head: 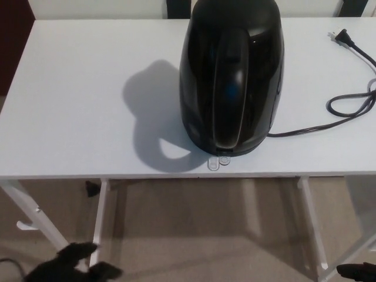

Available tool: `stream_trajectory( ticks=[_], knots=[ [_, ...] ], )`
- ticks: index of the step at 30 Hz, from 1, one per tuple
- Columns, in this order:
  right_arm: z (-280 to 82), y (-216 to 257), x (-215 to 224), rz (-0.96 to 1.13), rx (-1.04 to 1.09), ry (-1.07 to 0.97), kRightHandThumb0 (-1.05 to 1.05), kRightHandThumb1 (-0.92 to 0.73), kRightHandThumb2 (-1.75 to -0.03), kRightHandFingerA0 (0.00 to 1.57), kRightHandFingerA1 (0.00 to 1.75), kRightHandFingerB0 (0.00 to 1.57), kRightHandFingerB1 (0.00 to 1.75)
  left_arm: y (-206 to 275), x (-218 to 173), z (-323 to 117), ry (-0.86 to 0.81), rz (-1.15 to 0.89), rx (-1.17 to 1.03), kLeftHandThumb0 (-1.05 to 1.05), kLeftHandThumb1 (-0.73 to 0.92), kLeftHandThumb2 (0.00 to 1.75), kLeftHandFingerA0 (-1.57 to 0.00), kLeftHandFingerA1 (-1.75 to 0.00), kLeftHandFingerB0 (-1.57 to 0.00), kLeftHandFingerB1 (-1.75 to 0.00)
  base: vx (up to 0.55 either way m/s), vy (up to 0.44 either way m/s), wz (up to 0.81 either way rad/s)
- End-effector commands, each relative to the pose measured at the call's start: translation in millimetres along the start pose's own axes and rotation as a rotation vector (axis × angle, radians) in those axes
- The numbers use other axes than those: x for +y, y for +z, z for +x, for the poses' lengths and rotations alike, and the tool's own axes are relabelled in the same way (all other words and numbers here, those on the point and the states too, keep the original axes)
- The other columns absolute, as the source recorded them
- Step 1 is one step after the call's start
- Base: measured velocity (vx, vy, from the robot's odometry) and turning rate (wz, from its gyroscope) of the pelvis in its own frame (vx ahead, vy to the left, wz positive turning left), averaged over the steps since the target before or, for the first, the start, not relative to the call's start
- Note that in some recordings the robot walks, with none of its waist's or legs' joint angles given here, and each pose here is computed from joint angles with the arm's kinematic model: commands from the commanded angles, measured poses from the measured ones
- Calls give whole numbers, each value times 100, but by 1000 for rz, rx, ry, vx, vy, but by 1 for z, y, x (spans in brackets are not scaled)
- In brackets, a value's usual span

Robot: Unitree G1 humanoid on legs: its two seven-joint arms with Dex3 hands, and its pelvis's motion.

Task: The robot walk towards a table in front and click the button on the base of the boilling pot using its left middle finger

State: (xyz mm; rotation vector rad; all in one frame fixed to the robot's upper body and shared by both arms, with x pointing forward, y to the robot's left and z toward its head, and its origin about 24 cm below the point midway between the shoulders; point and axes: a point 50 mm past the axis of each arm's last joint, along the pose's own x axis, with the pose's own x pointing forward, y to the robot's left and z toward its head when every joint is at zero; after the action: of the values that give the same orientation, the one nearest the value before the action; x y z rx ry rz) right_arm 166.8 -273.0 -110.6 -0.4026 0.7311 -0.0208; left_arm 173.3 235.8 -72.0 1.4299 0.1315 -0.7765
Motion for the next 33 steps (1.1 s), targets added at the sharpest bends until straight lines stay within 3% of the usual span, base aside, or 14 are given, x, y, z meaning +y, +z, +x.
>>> stream_trajectory(
  ticks=[1, 3, 4, 8, 9, 11, 12, 16, 17, 18, 24, 31, 32, 33],
  knots=[
    [0, 2, -4, 7, -10, -60, -52, -57, -58, 58, 43, 45, 39, -60, -12, -24, 124, -614, 429, -66, 51, 80, -27, -43, -17, -40, 0, 0, 0],
    [1, 2, -4, 9, -10, -62, -52, -57, -58, 58, 43, 45, 39, -63, -10, -25, 133, -637, 443, -66, 51, 80, -27, -43, -17, -40, 0, 0, 0],
    [1, 3, -4, 1, -9, -73, -57, -46, -81, 49, 54, 39, 50, -70, -10, -28, 149, -703, 492, -65, 50, 80, -29, -44, -18, -41, 0, 0, 0],
    [1, 4, -6, 1, -10, -87, -57, -47, -81, 44, 54, 36, 49, -78, -12, -32, 154, -768, 548, -65, 49, 79, -30, -44, -19, -41, 0, 0, 0],
    [1, 3, -6, 12, -13, -89, -51, -58, -58, 46, 43, 39, 37, -78, -13, -32, 150, -771, 554, -65, 50, 80, -30, -44, -19, -41, 0, 0, 0],
    [0, 3, -6, 35, -21, -94, -53, -58, -58, 43, 43, 36, 36, -79, -14, -33, 150, -779, 560, -65, 49, 80, -30, -44, -19, -41, 0, 0, 0],
    [0, 3, -6, 36, -23, -100, -59, -47, -81, 34, 53, 26, 46, -78, -15, -34, 153, -786, 559, -65, 50, 80, -30, -44, -19, -41, 0, 0, 0],
    [-1, 2, -5, 33, -24, -106, -59, -47, -81, 34, 53, 26, 46, -79, -18, -36, 153, -800, 562, -65, 50, 80, -30, -44, -19, -41, 0, 0, 0],
    [-2, -1, -6, 53, -16, -128, -56, -58, -58, 35, 43, 30, 32, -77, -20, -36, 150, -809, 557, -64, 49, 79, -31, -45, -19, -41, 0, 0, 0],
    [-3, -3, -8, 54, -11, -143, -60, -47, -81, 26, 51, 19, 43, -75, -23, -36, 137, -814, 559, -64, 49, 79, -30, -44, -18, -41, 0, 0, 0],
    [-4, -3, -9, 65, -20, -157, -59, -48, -80, 22, 51, 15, 42, -75, -23, -36, 137, -831, 559, -64, 49, 79, -30, -44, -18, -41, 0, 0, 0],
    [0, 4, -12, 75, -36, -168, -60, -48, -82, 28, 53, 17, 44, -79, -14, -30, 149, -833, 552, -64, 49, 79, -30, -44, -19, -41, 0, 0, 0],
    [-1, 2, -11, 68, -33, -166, -56, -61, -58, 35, 44, 26, 32, -79, -14, -31, 147, -828, 550, -65, 49, 79, -30, -45, -19, -41, 0, 0, 0],
    [-2, 0, -9, 56, -30, -162, -56, -61, -58, 35, 44, 26, 32, -79, -14, -32, 143, -819, 548, -65, 49, 79, -30, -45, -19, -41, 0, 0, 0]
  ],
)
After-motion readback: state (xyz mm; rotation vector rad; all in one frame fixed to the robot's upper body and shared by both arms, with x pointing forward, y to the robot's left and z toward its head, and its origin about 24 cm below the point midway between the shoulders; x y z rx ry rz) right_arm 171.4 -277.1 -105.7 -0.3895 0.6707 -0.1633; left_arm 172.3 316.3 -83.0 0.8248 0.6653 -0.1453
